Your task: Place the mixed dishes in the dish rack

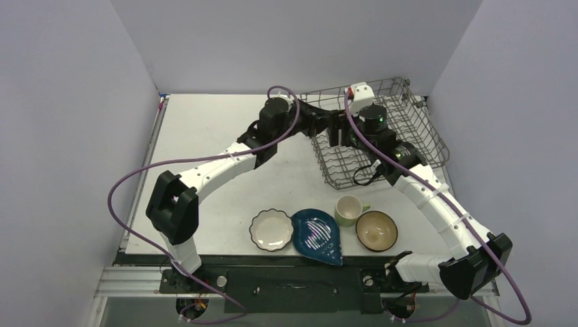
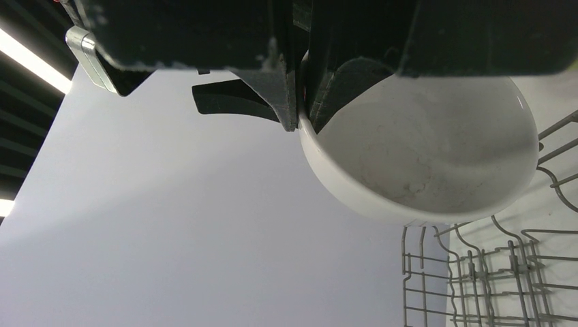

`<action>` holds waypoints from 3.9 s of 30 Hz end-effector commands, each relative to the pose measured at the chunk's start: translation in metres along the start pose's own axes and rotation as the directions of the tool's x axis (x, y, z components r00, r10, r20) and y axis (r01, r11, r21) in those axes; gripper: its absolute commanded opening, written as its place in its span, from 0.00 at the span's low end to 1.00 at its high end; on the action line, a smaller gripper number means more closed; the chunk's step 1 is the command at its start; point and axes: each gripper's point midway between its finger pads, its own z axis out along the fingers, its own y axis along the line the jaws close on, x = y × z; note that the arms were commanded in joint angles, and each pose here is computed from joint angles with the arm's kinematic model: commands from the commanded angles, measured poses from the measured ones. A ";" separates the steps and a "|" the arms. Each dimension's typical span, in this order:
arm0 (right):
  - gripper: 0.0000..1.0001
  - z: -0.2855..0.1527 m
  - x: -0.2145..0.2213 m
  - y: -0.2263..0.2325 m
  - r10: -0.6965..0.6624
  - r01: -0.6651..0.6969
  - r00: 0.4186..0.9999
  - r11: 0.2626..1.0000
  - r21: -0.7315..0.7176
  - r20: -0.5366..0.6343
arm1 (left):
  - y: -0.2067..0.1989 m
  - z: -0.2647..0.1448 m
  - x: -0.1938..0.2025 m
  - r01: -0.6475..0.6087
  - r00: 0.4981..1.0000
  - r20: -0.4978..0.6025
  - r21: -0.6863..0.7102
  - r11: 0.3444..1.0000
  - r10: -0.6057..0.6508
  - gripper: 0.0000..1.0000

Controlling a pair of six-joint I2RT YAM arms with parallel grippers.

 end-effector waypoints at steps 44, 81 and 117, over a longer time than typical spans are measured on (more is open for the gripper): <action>0.00 0.079 -0.022 -0.109 0.026 -0.003 0.999 0.891 0.454 -0.045 | -0.018 -0.160 -0.144 -0.491 0.789 0.303 -0.211 0.845 0.535 0.96; 0.00 0.243 0.034 -0.127 -0.408 0.647 0.751 0.608 0.459 -0.518 | 0.100 -0.307 -0.081 -0.736 0.599 -0.086 -0.450 0.506 0.796 0.96; 0.23 0.290 0.069 -0.098 -0.487 0.671 0.727 0.654 0.349 -0.485 | 0.120 -0.302 -0.082 -0.726 0.625 -0.116 -0.449 0.521 0.772 0.96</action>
